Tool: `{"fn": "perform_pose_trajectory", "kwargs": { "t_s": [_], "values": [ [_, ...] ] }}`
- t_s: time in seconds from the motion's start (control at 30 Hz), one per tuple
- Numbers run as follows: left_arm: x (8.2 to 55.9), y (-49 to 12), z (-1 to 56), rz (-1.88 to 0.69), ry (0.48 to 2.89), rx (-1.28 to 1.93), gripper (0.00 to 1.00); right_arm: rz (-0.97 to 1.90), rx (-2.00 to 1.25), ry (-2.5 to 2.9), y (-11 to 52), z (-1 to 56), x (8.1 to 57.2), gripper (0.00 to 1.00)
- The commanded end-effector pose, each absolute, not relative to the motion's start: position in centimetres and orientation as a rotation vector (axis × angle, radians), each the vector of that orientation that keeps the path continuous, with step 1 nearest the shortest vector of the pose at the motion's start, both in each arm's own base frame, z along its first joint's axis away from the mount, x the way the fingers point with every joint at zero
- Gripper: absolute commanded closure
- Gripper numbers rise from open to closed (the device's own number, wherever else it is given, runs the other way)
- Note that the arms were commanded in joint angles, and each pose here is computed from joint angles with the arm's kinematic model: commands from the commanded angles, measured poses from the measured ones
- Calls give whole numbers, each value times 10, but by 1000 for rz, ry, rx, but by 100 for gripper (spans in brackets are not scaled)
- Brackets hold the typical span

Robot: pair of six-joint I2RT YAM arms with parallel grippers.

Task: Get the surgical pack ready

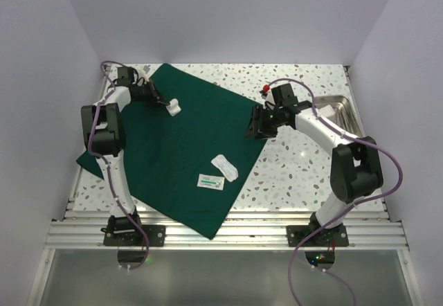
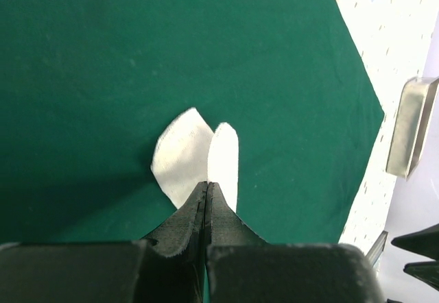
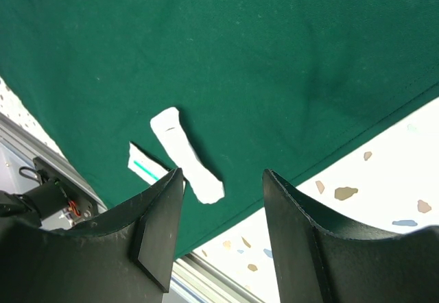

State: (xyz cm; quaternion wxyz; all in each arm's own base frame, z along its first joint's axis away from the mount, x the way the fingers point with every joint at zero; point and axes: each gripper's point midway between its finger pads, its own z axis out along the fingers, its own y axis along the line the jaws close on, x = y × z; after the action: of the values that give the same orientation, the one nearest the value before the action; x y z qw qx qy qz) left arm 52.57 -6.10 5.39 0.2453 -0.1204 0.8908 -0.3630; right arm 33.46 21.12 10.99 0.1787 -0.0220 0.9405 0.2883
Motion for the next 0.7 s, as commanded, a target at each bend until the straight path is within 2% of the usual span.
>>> {"fn": "perform_pose_trajectory", "kwargs": {
  "t_s": [0.0, 0.67],
  "values": [
    [548, -53, 66, -981, 2367, -301, 100, 846, -98, 2619, 217, 123, 344, 46],
    [543, -35, 47, -912, 2416, -300, 100, 856, -96, 2638, 221, 117, 349, 47]
  ]
}}
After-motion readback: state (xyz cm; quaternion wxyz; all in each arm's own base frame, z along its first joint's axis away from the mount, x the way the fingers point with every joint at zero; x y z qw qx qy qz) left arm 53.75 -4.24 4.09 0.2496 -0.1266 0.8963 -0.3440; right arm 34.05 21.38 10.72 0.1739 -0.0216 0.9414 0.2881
